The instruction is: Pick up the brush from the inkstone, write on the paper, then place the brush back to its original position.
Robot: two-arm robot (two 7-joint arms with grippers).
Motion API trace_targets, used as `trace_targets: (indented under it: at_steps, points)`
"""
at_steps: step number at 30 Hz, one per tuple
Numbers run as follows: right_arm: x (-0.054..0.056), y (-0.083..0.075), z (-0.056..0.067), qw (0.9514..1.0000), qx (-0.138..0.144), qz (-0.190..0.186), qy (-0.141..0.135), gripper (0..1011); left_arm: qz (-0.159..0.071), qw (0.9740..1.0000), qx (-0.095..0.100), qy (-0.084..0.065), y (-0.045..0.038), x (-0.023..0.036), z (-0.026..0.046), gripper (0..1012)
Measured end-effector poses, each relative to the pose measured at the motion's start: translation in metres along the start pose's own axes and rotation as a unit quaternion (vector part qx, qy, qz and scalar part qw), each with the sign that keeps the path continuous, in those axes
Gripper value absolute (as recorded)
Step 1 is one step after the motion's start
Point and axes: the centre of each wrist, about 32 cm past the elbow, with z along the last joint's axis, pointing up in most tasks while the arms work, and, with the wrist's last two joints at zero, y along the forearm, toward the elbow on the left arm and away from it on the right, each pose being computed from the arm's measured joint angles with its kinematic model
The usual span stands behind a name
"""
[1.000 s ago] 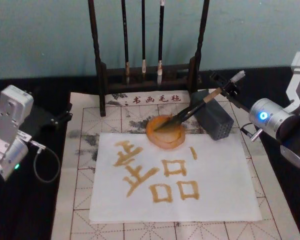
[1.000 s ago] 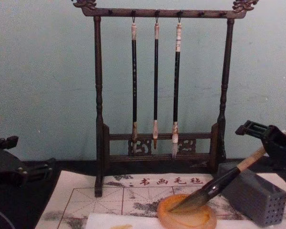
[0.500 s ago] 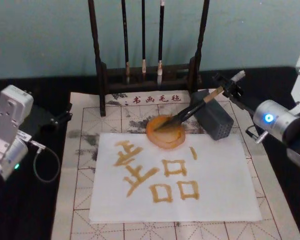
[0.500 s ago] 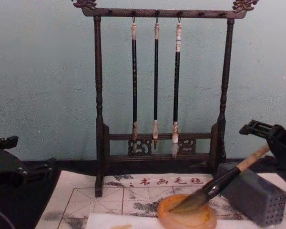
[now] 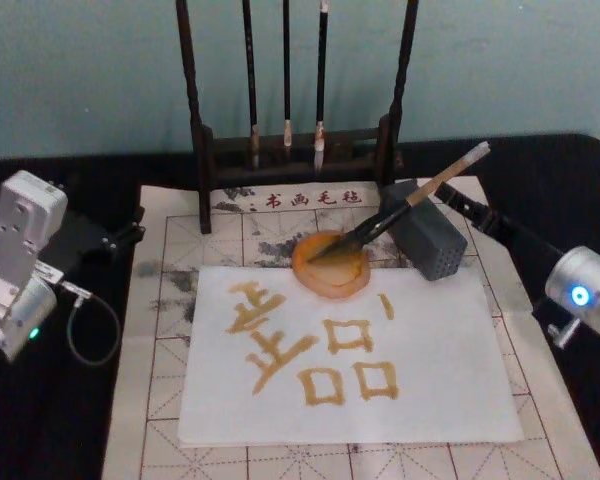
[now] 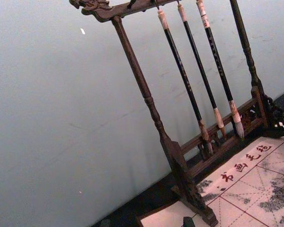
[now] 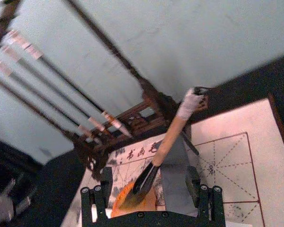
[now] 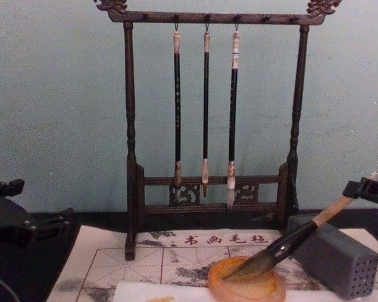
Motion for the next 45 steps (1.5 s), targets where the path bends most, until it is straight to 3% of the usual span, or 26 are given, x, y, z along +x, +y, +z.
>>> trace_targets:
  at_steps: [4,7,8,10,11,13,15,18,21,22,25,28,45]
  points:
    - [0.003,-0.011,-0.01,0.9979,0.006,0.021,-0.061,1002,0.0,1.0,0.0,0.0,0.0,0.0,0.0,1001]
    - [0.005,-0.018,-0.019,0.9922,0.015,0.038,-0.118,1002,0.0,1.0,0.0,0.0,0.0,0.0,0.0,1001]
    - [0.006,-0.02,-0.023,0.988,0.019,0.045,-0.147,1002,0.0,1.0,0.0,0.0,0.0,0.0,0.0,1001]
    - [0.007,-0.022,-0.026,0.9831,0.023,0.05,-0.174,1002,0.0,1.0,0.0,0.0,0.0,0.0,0.0,1001]
    - [0.008,-0.023,-0.029,0.9775,0.027,0.055,-0.202,1002,0.0,1.0,0.0,0.0,0.0,0.0,0.0,1001]
    - [0.008,-0.024,-0.031,0.9722,0.029,0.059,-0.225,1002,0.0,1.0,0.0,0.0,0.0,0.0,0.0,1001]
    - [0.01,-0.024,-0.035,0.962,0.03,0.062,-0.264,1002,0.0,1.0,0.0,0.0,0.0,0.0,0.0,1001]
    - [0.011,-0.025,-0.038,0.9538,0.028,0.063,-0.292,1002,0.0,1.0,0.0,0.0,0.0,0.0,0.0,1001]
    - [0.013,-0.024,-0.042,0.9414,0.022,0.058,-0.332,1002,0.0,1.0,0.0,0.0,0.0,0.0,0.0,1001]
    - [0.013,-0.024,-0.042,0.9414,0.022,0.058,-0.332,1002,0.0,1.0,0.0,0.0,0.0,0.0,0.0,1001]
    - [0.013,-0.023,-0.044,0.9319,0.017,0.052,-0.359,1002,0.0,1.0,0.0,0.0,0.0,0.0,0.0,1001]
    - [0.013,-0.022,-0.046,0.9259,0.017,0.05,-0.374,1002,0.0,1.0,0.0,0.0,0.0,0.0,0.0,1001]
    - [0.013,-0.022,-0.045,0.928,0.018,0.05,-0.369,1002,0.0,1.0,0.0,0.0,0.0,0.0,0.0,1001]
